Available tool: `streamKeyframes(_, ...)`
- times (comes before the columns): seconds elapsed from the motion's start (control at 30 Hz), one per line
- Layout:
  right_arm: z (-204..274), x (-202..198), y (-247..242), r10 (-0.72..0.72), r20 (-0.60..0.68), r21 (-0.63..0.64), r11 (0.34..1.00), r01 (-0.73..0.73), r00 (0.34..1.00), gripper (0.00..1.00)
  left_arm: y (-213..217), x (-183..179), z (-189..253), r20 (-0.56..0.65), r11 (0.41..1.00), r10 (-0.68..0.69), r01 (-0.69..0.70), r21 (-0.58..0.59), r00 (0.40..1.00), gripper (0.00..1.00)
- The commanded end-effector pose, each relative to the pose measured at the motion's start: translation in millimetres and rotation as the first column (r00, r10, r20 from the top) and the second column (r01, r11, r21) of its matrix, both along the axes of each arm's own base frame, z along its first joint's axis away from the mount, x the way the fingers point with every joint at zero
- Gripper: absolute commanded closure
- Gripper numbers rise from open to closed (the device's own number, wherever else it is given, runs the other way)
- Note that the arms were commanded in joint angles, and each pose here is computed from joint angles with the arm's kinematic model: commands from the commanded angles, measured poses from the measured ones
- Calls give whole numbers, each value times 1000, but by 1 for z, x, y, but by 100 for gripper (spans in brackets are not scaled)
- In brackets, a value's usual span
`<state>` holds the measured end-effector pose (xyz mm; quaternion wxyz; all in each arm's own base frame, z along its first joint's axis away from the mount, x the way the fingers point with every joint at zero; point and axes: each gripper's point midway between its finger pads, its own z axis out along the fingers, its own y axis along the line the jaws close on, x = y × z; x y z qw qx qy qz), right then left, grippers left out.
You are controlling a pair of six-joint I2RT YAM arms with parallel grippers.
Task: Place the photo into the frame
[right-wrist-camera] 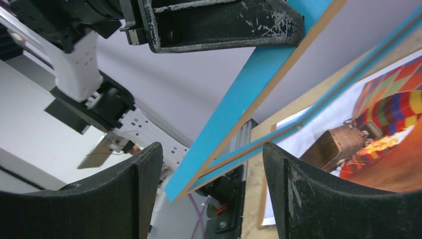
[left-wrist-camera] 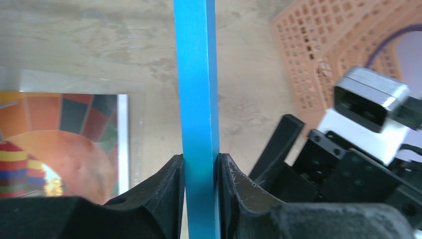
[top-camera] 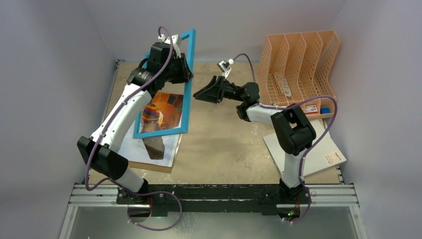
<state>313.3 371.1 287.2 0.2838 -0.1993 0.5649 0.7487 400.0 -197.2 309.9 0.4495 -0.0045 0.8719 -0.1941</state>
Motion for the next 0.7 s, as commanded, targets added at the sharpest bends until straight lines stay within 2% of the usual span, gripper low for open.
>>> streamKeyframes(0.0,47,-15,-4,28,74,109,993,-36,997,24,-24,-11,89,203,972,-74,116,-202,976,100)
streamKeyframes(0.27,67,3,0,-65,22,101,993,63,998,26,-41,-21,115,257,909,-87,182,-374,962,100)
streamKeyframes(0.5,97,-6,-10,-81,33,171,983,74,996,44,-45,-24,133,303,844,-42,196,-499,952,100)
streamKeyframes(0.67,108,-9,-13,-84,29,173,982,78,996,59,-48,-25,137,311,814,-34,206,-542,950,100)
